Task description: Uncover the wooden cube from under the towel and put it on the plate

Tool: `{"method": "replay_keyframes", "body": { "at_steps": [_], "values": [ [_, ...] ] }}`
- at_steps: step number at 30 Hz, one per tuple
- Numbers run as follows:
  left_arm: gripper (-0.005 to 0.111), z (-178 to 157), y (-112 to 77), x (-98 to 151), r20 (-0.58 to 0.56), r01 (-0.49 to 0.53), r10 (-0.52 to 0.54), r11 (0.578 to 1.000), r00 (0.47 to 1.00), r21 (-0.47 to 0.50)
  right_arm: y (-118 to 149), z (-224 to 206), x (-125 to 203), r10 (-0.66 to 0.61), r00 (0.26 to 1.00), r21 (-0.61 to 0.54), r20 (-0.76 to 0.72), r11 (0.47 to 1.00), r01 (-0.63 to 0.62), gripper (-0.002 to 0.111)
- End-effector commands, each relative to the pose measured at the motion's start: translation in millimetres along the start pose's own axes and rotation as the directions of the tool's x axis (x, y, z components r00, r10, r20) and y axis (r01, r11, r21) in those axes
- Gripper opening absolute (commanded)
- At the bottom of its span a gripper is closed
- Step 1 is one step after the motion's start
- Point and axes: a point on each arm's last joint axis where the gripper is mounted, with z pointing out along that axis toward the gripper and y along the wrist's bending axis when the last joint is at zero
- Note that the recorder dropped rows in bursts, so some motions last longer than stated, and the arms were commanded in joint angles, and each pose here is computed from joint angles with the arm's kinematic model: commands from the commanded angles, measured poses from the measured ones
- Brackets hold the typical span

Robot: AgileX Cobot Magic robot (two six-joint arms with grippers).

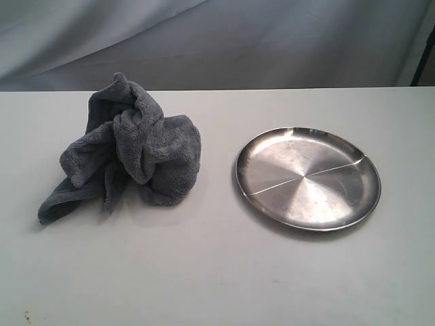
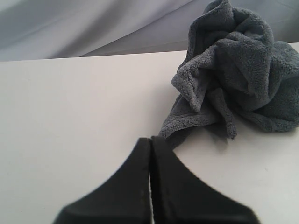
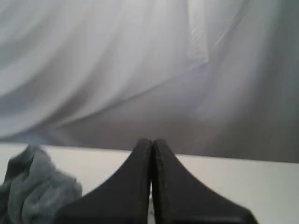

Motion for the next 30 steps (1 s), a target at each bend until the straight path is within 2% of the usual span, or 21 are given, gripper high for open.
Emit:
{"method": "replay_keyframes", "body": {
  "at_steps": [1,5,9,12,17,23,27,30],
  "values": [
    [0.0,0.3,-0.3,0.3,0.011,0.007,-0.007,1.0,1.0,0.003,7.6,61.0,-32.1,-0.12,0.949,-0.223,-0.292,0.973,0.054,0.0],
    [0.0,0.3,-0.3,0.3,0.011,0.007,-0.007,1.0,1.0,0.003,16.4,121.7,-32.9,-0.187,0.894,-0.406,-0.407,0.914,0.006,0.0],
    [0.0,0.3,-0.3,0.3,0.011,0.007,-0.007,1.0,1.0,0.003,38.6,181.3,-1.6,-0.346,0.806,-0.539,-0.481,0.841,0.04,0.0],
    [0.0,0.3,-0.3,0.3,0.011,0.007,-0.007,1.0,1.0,0.003,66.7,216.8,24.1,-0.477,0.734,-0.607,-0.483,0.787,0.112,0.0],
    [0.0,0.3,-0.3,0.3,0.011,0.007,-0.007,1.0,1.0,0.003,121.0,260.6,77.5,-0.649,0.56,-0.685,-0.514,0.704,0.187,0.0],
    [0.0,0.3,-0.3,0.3,0.011,0.007,-0.007,1.0,1.0,0.003,172.4,292.1,134.9,-0.718,0.416,-0.743,-0.558,0.655,0.136,0.0],
    [0.0,0.3,-0.3,0.3,0.011,0.007,-0.007,1.0,1.0,0.003,186.6,301.3,151.2,-0.738,0.399,-0.762,-0.544,0.634,0.133,0.0],
    [0.0,0.3,-0.3,0.3,0.011,0.007,-0.007,1.0,1.0,0.003,188.1,306.3,151.9,-0.73,0.432,-0.754,-0.53,0.638,0.153,0.0]
  ]
}}
